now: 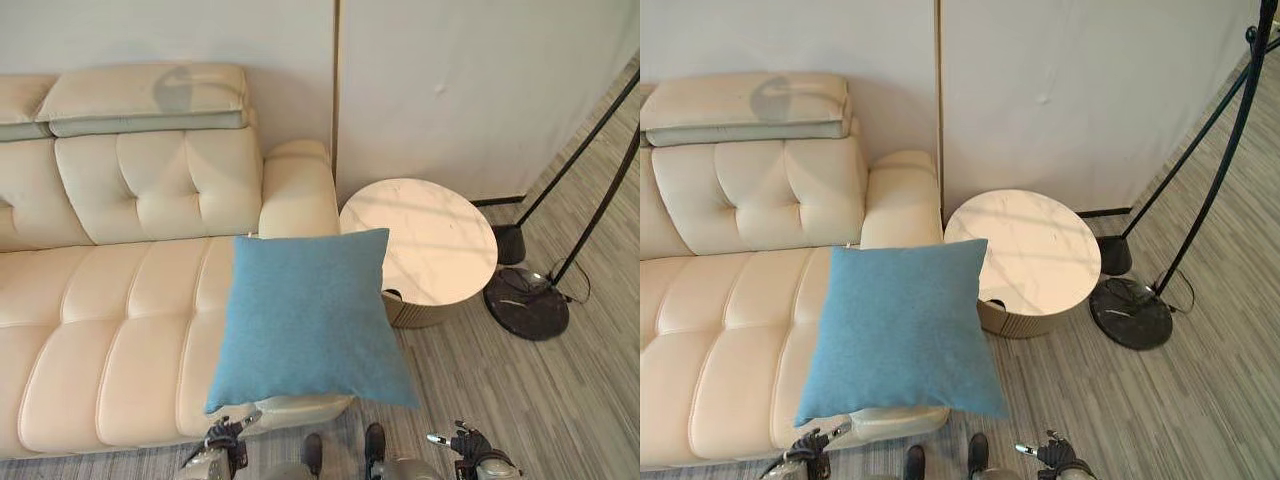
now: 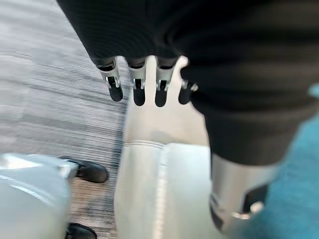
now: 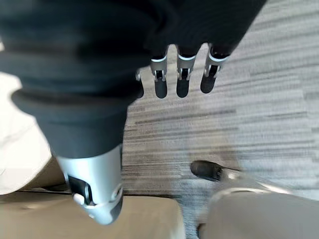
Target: Pick up all the scattered cushions and arrange them neatly on the sofa.
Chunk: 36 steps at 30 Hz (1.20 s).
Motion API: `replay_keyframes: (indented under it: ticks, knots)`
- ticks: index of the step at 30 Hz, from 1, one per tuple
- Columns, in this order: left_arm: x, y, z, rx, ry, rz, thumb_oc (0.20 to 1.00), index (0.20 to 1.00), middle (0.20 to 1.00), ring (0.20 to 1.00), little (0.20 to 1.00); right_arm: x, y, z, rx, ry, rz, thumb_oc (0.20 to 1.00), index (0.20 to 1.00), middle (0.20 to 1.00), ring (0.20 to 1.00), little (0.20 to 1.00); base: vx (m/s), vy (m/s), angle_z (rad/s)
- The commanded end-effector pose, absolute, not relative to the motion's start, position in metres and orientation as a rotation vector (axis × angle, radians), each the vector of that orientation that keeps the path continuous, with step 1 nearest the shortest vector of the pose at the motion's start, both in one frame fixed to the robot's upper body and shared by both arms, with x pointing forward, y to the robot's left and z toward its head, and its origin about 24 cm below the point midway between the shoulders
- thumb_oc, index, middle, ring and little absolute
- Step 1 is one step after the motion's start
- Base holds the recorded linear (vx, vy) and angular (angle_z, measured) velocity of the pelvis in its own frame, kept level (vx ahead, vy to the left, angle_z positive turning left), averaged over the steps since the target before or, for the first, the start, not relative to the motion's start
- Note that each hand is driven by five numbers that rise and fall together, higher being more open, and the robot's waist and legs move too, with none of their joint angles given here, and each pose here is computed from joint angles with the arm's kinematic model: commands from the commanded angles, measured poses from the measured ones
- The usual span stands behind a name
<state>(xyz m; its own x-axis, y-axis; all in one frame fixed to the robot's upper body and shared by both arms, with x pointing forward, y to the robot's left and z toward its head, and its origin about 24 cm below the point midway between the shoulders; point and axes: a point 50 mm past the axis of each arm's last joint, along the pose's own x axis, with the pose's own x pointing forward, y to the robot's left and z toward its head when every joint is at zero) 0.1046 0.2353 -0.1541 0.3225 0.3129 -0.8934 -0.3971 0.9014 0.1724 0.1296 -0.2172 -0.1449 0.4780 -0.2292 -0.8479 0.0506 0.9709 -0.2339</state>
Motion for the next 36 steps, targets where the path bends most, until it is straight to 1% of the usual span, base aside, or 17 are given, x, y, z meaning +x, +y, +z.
replay_keyframes:
  ticks: [1,6,11,14,20,21,22,24,26,28,29,30,32,33,34,35,36]
  knots:
    - [0.093,0.244,-0.158,-0.084,1.215,0.532,1.000,1.000,1.000,1.000,1.000,0.135,-0.227,-0.141,-0.181,1.022,-0.213,1.000,1.000,1.000,1.000,1.000,0.07,-0.149,0.18]
    - [0.076,0.254,-0.160,-0.099,1.269,0.629,1.000,1.000,1.000,1.000,1.000,0.133,-0.236,-0.141,-0.175,1.032,-0.250,1.000,1.000,1.000,1.000,1.000,0.02,-0.122,0.30]
    - [0.070,0.264,-0.158,-0.097,1.282,0.710,1.000,1.000,1.000,1.000,1.000,0.132,-0.244,-0.140,-0.196,1.043,-0.285,1.000,1.000,1.000,1.000,1.000,-0.01,0.004,0.34]
    - [0.067,0.285,-0.152,-0.075,1.269,0.797,1.000,1.000,1.000,1.000,1.000,0.131,-0.252,-0.138,-0.185,1.037,-0.334,1.000,1.000,1.000,1.000,1.000,0.05,0.153,0.33]
    - [0.077,0.305,-0.142,-0.047,1.218,0.811,1.000,1.000,1.000,1.000,1.000,0.132,-0.267,-0.133,-0.183,1.035,-0.384,1.000,1.000,1.000,1.000,1.000,0.09,0.315,0.08]
    - [0.081,0.309,-0.139,-0.036,1.198,0.809,1.000,1.000,1.000,1.000,1.000,0.133,-0.269,-0.132,-0.181,1.030,-0.395,1.000,1.000,1.000,1.000,1.000,0.08,0.554,-0.08]
    - [0.096,0.316,-0.133,-0.020,1.145,0.798,1.000,1.000,1.000,1.000,1.000,0.134,-0.272,-0.130,-0.181,1.028,-0.411,1.000,1.000,1.000,1.000,1.000,0.06,0.523,-0.15]
    - [0.100,0.319,-0.130,-0.020,1.127,0.799,1.000,1.000,1.000,1.000,1.000,0.133,-0.273,-0.131,-0.182,1.039,-0.414,1.000,1.000,1.000,1.000,1.000,0.00,0.359,-0.19]
    - [0.114,0.326,-0.122,-0.038,1.068,0.810,1.000,1.000,1.000,1.000,1.000,0.137,-0.271,-0.131,-0.188,1.046,-0.405,1.000,1.000,1.000,1.000,1.000,-0.04,0.288,-0.33]
    - [0.136,0.334,-0.109,-0.054,0.965,0.791,1.000,1.000,1.000,1.000,1.000,0.149,-0.275,-0.126,-0.217,1.022,-0.396,1.000,1.000,1.000,1.000,1.000,-0.03,0.162,-0.75]
    - [0.136,0.334,-0.109,-0.054,0.965,0.791,1.000,1.000,1.000,1.000,1.000,0.149,-0.275,-0.126,-0.217,1.022,-0.396,1.000,1.000,1.000,1.000,1.000,-0.02,0.087,-0.56]
    - [0.157,0.338,-0.097,-0.063,0.879,0.760,1.000,1.000,1.000,1.000,1.000,0.159,-0.288,-0.117,-0.258,0.998,-0.423,1.000,1.000,1.000,1.000,1.000,-0.01,0.068,-0.26]
    - [0.175,0.343,-0.084,-0.067,0.799,0.736,1.000,1.000,1.000,1.000,1.000,0.173,-0.304,-0.104,-0.328,0.956,-0.446,1.000,1.000,1.000,1.000,1.000,0.00,0.065,-0.28]
    - [0.185,0.340,-0.080,-0.090,0.770,0.715,1.000,1.000,1.000,1.000,1.000,0.173,-0.312,-0.100,-0.353,0.955,-0.465,1.000,1.000,1.000,1.000,1.000,0.01,0.032,-0.28]
    - [0.185,0.340,-0.080,-0.091,0.770,0.715,1.000,1.000,1.000,1.000,1.000,0.173,-0.312,-0.100,-0.353,0.954,-0.465,1.000,1.000,1.000,1.000,1.000,0.08,0.042,-0.04]
    - [0.201,0.330,-0.075,-0.195,0.695,0.695,1.000,1.000,1.000,1.000,1.000,0.181,-0.331,-0.086,-0.431,0.933,-0.488,1.000,1.000,1.000,1.000,1.000,0.08,0.019,0.07]
    - [0.207,0.325,-0.072,-0.224,0.662,0.682,1.000,1.000,1.000,1.000,1.000,0.187,-0.338,-0.078,-0.458,0.916,-0.498,1.000,1.000,1.000,1.000,1.000,0.13,0.025,0.10]
